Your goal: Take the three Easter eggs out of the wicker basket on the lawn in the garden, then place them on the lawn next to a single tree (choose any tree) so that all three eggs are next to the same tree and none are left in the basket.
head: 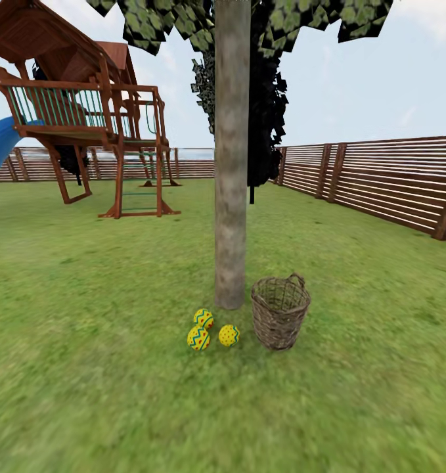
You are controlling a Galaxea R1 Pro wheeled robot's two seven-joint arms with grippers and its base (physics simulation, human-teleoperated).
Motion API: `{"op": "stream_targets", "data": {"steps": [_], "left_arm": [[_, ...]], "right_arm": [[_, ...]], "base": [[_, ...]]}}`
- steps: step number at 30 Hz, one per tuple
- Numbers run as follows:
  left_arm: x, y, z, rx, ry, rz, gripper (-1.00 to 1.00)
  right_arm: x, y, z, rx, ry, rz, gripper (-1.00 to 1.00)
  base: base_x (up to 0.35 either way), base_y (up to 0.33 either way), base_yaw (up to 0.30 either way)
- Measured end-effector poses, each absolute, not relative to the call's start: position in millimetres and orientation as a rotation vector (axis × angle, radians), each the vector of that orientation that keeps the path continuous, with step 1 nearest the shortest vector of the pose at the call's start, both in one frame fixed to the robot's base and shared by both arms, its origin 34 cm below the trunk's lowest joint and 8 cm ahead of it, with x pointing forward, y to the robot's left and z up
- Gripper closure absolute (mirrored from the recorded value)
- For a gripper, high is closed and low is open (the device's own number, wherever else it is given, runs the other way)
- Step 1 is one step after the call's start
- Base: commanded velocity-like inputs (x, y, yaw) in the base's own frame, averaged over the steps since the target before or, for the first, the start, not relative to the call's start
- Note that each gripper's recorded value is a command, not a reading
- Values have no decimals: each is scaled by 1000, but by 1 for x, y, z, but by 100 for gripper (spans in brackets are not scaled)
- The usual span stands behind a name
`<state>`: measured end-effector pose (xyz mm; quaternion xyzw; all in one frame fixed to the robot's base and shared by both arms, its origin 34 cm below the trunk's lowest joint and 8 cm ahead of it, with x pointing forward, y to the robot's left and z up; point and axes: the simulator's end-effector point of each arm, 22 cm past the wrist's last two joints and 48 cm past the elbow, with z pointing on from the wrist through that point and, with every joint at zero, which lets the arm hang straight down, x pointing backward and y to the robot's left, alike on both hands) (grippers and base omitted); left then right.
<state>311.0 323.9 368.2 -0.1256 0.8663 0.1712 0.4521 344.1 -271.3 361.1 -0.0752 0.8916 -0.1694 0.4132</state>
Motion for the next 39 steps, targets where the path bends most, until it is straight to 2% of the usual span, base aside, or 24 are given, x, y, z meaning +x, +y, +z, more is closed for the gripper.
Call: {"op": "stream_targets", "data": {"steps": [26,39], "left_arm": [[320,326,423,-314,2138,428,-100],[324,326,448,-321,2138,429,-100]], "right_arm": [[274,-313,380,-300,2420,-551,-100],[273,-315,405,-307,2429,-556,-100]], "base": [[0,0,0],[0,0,0]]}}
